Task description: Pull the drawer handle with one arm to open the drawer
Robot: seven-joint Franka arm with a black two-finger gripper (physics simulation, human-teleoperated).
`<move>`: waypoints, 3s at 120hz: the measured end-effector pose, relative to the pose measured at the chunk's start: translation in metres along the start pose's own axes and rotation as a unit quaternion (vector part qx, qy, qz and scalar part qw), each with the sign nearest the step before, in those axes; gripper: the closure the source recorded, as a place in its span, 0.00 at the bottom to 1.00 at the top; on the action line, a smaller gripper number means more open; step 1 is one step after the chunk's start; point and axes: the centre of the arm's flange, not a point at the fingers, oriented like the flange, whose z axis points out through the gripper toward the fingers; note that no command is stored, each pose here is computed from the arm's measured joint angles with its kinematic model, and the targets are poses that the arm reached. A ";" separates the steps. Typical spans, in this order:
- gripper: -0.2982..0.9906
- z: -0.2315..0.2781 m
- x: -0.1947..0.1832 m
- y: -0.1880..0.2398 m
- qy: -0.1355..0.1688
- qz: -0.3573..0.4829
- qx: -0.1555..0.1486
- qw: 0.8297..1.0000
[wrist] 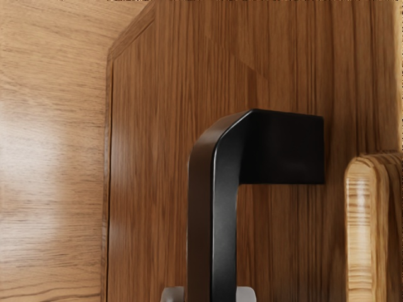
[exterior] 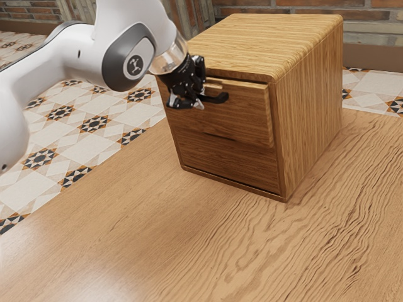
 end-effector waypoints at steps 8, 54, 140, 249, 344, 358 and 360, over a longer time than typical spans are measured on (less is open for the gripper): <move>0.82 -0.002 0.002 -0.006 0.001 -0.001 0.005 1.000; 0.83 -0.022 0.004 -0.049 0.005 0.004 0.020 1.000; 0.83 -0.072 0.013 -0.126 0.015 -0.002 0.016 1.000; 0.81 -0.129 0.028 -0.235 0.027 -0.030 -0.005 0.999; 0.24 -0.251 -0.248 -0.188 -0.133 0.243 0.064 0.959; 0.24 -0.218 -0.282 -0.200 -0.142 0.277 0.119 0.943; 0.24 -0.217 -0.286 -0.203 -0.143 0.282 0.123 0.941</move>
